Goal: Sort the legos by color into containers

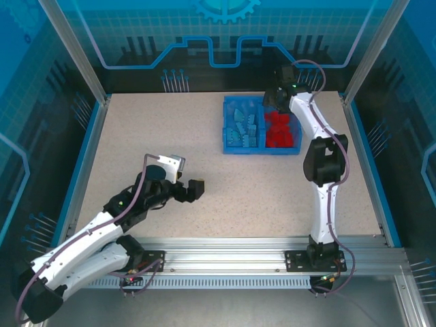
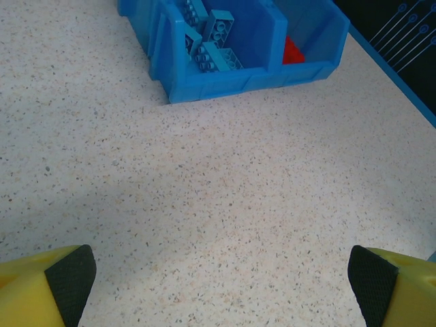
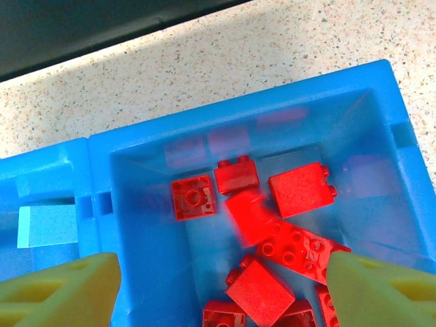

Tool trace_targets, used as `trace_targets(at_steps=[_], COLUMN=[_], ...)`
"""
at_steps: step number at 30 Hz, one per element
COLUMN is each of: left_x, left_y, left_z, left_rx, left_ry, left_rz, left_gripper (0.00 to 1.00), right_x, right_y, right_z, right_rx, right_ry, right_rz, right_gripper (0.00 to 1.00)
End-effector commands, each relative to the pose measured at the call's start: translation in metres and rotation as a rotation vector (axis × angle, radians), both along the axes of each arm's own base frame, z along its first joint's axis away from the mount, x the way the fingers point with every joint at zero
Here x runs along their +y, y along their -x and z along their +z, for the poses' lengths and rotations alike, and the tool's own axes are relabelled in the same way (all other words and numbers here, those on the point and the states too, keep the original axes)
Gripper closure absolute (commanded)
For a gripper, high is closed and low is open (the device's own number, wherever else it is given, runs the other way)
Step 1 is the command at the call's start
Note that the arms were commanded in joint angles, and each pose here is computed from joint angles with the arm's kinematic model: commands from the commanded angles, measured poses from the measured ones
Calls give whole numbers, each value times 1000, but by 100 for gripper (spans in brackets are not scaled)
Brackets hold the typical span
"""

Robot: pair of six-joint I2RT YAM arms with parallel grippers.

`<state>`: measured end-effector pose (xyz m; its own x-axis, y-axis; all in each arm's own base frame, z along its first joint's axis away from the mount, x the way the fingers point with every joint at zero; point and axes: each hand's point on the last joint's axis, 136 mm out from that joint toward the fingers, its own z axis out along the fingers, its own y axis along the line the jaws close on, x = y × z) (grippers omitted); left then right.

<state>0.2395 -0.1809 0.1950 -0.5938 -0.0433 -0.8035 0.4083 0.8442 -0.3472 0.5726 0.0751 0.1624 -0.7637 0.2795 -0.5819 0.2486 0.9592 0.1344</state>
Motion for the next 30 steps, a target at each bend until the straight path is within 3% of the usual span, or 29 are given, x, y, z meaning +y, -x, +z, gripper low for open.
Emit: trace_targets(at_steps=[1,11,18,21,23,27,30], left_x=[2,53,104,121,125,139,144], left_y=[-13,-54,-76,-83,-86,-92,-97], left_z=[10,-21,-35,-40,-42,-54,-66], left_rx=[-71,-150,-163,-176,-195,-187,-170], left_ry=[3,-208,-249,-274,-291,-306,-297], left_rz=[43,221,375,416,404,448,473], left_gripper=[1,1,1,1,1,1,1], right_x=[-4,-4,-26,-33,-51,-92,-94], right_y=[22,138,212,227,233,232,217], right_z=[35,83,44,31,24,-14,-37], right_rx=[-22,-202,-399,-563,-629,-505,-507], right_ry=[-21,25,159,243,306,350,307], right_rz=[40,196,230,248,161,3,1], right_gripper=[19,2,1,1,0,0,0])
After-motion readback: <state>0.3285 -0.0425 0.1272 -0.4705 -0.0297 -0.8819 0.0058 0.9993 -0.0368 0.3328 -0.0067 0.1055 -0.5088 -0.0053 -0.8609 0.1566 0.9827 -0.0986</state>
